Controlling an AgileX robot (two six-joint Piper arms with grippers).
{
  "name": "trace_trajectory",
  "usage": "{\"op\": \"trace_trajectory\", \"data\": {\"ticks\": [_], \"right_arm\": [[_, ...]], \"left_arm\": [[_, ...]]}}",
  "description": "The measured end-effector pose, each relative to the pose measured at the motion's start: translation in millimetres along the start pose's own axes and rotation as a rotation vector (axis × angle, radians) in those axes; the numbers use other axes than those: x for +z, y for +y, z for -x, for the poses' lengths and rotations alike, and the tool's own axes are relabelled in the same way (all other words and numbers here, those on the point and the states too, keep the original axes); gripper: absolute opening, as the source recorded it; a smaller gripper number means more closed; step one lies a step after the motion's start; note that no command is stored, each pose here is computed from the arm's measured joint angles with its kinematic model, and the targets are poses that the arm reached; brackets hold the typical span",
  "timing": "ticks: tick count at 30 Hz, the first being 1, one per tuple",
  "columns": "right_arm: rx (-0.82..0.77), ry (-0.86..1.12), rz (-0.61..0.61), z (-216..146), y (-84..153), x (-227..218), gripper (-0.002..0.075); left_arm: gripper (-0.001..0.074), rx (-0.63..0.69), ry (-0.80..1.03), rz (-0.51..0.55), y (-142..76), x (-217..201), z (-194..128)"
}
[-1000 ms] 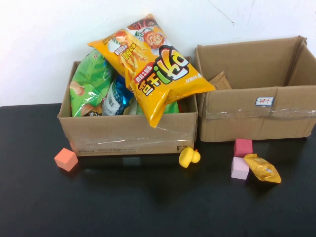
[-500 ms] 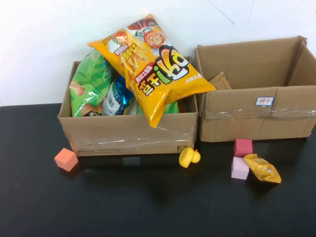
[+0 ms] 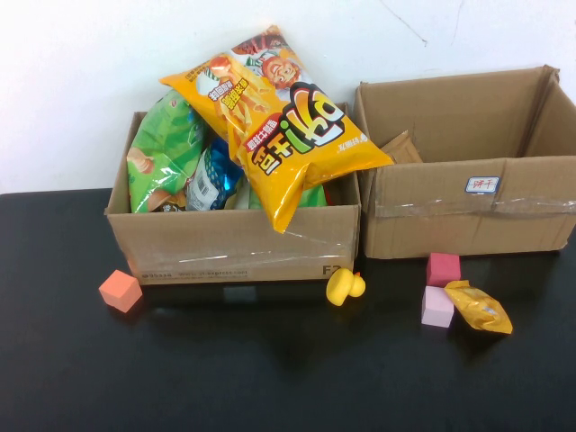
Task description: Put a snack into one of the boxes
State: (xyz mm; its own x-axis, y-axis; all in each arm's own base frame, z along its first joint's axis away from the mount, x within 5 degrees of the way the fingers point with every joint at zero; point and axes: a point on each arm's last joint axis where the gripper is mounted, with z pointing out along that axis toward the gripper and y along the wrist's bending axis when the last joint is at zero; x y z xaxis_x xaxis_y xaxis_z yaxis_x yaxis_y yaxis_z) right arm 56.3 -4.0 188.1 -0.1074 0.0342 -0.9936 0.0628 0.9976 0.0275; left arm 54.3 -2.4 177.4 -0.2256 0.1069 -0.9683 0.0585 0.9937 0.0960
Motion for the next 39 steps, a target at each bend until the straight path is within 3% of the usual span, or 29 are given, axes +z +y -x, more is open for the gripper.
{"op": "trace_trajectory", "data": {"ticks": [13, 19, 23, 27, 32, 39], "right_arm": [[0.024, -0.636, 0.089, 54.1, 6.9, -18.1, -0.0001], [0.083, -0.762, 0.126, 63.1, 7.6, -25.7, -0.0001], [0.091, -0.741, 0.120, 67.2, 7.1, -25.9, -0.0001], [0.067, -0.679, 0.089, 94.2, 6.3, -33.6, -0.0001], [-0.045, -0.597, 0.031, 138.1, 5.8, -49.0, -0.0001], [-0.134, -0.200, -0.054, 162.7, 0.2, -28.0, -0.0001]], "left_arm": [[-0.0002, 0.008, -0.699, 0.103, 8.4, -21.7, 58.5], [-0.0002, -0.015, -0.862, 0.128, 10.7, -32.4, 68.8], [-0.0002, -0.083, -0.869, 0.138, 14.1, -32.9, 68.7], [-0.0002, -0.102, -0.783, 0.115, 13.9, -31.8, 74.4], [-0.0002, -0.088, -0.513, 0.036, 11.1, -42.6, 106.6], [-0.0002, -0.111, -0.109, -0.056, 9.2, -21.7, 147.2]]}}
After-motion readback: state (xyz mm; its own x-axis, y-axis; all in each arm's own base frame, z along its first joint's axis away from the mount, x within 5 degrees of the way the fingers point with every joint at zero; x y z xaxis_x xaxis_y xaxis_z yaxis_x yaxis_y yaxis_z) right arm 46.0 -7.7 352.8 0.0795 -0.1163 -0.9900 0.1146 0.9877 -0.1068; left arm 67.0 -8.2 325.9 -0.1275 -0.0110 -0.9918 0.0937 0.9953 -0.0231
